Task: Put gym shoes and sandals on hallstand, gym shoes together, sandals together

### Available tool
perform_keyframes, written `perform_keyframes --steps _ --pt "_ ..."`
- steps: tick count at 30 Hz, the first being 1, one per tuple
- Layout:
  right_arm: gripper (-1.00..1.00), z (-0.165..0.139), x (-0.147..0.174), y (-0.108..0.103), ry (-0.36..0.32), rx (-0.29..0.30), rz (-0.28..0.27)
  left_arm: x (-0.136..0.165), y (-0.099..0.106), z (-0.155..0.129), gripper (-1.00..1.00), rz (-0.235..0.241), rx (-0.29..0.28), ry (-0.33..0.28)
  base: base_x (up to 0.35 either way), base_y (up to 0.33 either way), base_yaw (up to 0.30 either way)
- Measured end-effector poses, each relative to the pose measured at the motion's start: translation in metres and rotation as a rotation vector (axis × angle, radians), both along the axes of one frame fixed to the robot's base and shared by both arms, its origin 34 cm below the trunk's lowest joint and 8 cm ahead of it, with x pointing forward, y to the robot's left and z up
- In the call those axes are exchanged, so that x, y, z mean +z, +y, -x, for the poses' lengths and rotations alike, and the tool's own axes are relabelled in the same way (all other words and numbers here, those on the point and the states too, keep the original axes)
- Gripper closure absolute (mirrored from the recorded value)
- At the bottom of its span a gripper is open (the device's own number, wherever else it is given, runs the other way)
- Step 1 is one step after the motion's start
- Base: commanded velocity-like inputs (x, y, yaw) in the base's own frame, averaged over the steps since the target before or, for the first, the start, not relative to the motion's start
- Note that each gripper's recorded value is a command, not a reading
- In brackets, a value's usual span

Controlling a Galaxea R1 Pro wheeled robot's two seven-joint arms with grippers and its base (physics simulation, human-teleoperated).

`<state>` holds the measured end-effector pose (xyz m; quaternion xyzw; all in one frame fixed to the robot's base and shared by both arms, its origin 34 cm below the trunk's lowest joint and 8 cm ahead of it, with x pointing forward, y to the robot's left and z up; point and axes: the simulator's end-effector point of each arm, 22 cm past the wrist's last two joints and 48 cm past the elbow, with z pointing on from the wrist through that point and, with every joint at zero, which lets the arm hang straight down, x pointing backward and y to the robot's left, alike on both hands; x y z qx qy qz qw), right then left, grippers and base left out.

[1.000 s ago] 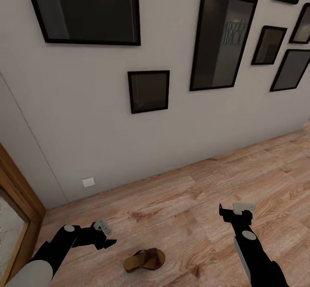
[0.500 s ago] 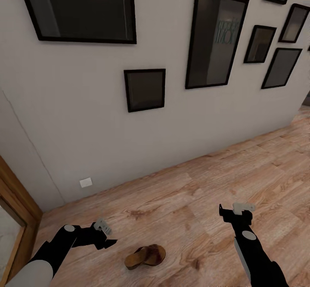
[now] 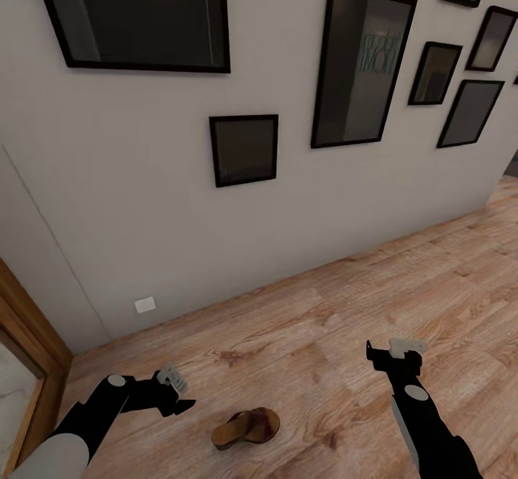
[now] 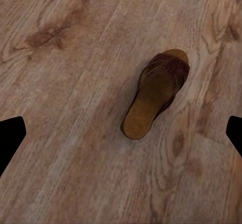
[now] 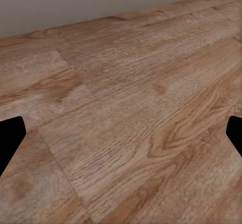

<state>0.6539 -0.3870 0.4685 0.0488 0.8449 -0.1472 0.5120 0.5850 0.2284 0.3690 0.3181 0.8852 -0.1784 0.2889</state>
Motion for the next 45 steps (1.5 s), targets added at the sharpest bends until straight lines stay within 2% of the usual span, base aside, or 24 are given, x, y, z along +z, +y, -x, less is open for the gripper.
perform_keyframes --steps 25,45 --pt "-1.0 0.0 0.001 -0.001 -0.002 -0.001 0.003 0.006 0.0 -0.009 -1.0 0.0 0.001 -0.015 0.0 0.0 0.0" --pt "-1.0 0.014 -0.057 -0.002 0.023 -0.001 0.004 -0.049 -0.002 0.006 -1.0 0.001 -0.003 0.006 0.0 0.0 0.0"
